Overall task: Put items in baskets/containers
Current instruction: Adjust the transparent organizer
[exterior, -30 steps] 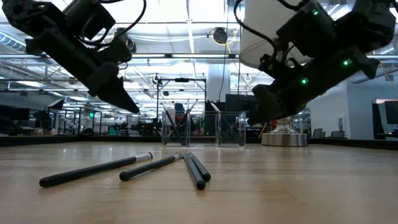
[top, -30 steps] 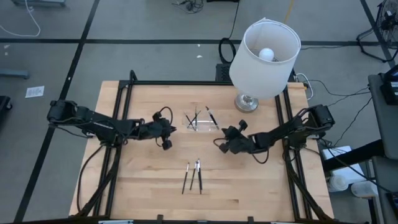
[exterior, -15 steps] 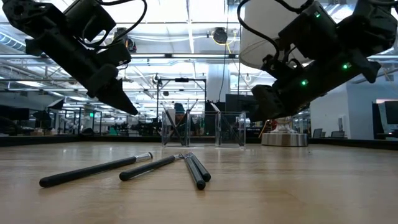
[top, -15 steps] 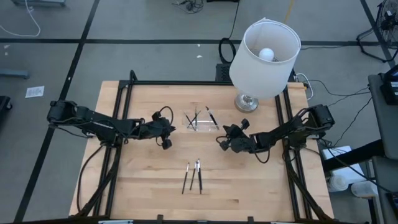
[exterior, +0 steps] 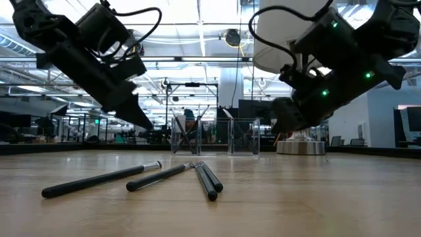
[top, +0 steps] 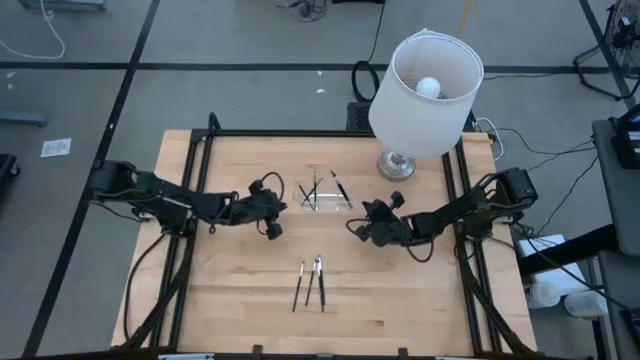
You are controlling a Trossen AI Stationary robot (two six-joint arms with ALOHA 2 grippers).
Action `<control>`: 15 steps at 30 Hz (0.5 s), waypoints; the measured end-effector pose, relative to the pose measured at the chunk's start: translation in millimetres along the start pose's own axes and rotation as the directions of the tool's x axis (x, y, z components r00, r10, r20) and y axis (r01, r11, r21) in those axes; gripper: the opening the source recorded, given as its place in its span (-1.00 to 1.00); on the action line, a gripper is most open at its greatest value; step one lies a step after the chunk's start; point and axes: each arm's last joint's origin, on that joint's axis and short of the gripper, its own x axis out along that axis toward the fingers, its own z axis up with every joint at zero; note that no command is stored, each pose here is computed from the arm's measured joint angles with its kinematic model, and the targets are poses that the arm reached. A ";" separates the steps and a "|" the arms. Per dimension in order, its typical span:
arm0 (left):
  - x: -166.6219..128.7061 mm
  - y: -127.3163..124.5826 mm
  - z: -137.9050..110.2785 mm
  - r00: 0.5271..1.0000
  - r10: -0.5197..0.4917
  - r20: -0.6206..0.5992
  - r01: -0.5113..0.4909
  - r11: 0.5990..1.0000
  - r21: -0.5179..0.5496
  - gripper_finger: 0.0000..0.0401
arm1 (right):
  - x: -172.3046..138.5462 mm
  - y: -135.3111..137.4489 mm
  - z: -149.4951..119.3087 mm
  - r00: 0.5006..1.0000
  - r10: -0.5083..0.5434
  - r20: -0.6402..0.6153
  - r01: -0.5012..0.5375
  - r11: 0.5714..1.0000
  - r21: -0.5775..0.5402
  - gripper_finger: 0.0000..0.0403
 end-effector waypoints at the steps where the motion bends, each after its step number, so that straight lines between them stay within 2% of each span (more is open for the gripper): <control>1: 2.1 1.0 -1.1 1.000 0.024 -0.003 -0.024 1.000 -0.002 -0.79 | 0.9 -1.3 -0.7 1.000 -0.009 -0.008 0.009 1.000 0.002 -1.00; 6: 9.4 8.1 -2.8 0.994 0.111 -0.006 -0.111 0.993 -0.039 -0.79 | 7.9 -7.7 2.3 0.998 -0.059 -0.002 0.059 0.996 0.067 -1.00; 15: 14.6 18.8 1.5 0.990 0.139 0.017 -0.137 0.985 -0.103 -0.79 | 23.1 -9.0 8.4 0.997 0.072 -0.041 -0.066 0.989 0.132 -1.00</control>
